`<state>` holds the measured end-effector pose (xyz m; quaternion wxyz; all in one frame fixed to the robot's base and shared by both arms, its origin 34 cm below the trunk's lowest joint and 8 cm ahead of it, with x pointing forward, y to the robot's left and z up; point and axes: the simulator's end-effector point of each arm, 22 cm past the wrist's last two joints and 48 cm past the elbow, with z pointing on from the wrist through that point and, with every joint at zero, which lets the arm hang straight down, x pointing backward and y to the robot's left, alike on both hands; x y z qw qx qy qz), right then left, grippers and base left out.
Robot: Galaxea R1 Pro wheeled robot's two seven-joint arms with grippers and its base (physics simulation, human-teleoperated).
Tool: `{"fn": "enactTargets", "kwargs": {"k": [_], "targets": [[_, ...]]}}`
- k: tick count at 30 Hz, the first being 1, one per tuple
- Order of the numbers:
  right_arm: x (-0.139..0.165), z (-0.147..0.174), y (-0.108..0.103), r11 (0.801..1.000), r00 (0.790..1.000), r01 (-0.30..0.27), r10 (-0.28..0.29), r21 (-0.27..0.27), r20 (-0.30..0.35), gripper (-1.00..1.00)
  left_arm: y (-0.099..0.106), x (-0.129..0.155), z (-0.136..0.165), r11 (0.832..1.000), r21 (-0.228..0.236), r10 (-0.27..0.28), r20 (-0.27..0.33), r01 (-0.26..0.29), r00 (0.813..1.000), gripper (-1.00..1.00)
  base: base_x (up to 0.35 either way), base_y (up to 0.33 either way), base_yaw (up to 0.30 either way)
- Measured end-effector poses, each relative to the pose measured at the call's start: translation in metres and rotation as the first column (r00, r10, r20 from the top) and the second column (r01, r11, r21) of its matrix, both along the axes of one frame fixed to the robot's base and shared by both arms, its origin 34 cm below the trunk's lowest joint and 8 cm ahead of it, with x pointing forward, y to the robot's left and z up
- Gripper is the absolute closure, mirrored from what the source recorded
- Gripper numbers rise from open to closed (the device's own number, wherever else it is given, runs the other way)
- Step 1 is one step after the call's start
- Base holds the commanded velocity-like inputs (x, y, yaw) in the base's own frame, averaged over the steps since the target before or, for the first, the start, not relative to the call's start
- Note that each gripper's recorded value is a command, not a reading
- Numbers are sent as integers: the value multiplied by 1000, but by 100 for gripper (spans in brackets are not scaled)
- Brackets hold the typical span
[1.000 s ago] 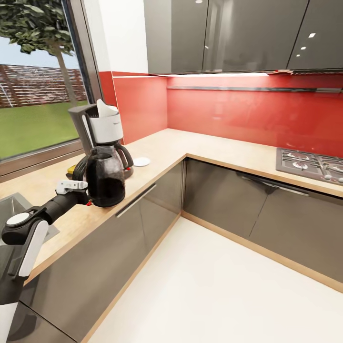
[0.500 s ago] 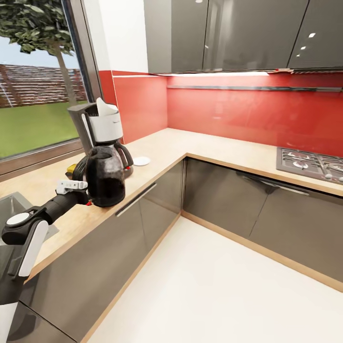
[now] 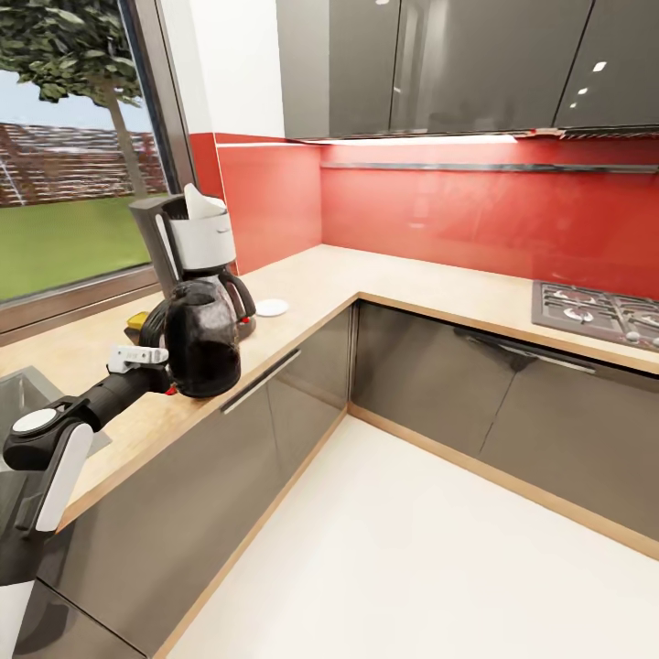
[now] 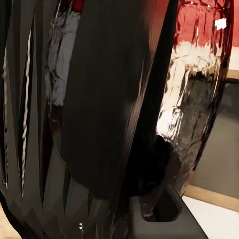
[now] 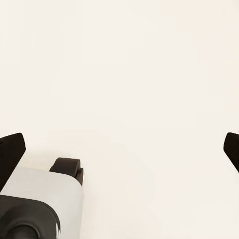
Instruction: Set up a coffee station on the kitchen countertop: keep the coffee maker on the countertop, move the bottle of coffee from the kitchen shelf to the counter next to the coffee maker, place a paper coffee filter on top of the coffee maker, put the saucer next to the coffee maker with the coffee cup on the saucer, and place the electric kettle next to the coffee maker.
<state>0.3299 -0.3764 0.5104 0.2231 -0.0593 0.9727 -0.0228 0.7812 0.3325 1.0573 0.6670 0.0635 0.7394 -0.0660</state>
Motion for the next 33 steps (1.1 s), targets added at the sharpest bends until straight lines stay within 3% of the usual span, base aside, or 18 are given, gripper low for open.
{"fn": "enactTargets", "kwargs": {"k": [33], "targets": [[0,-5,0,1000,1000,0,0,0,0,-100,0,0,-5,1000,1,0,0,0,1000,100,0,12,0]]}}
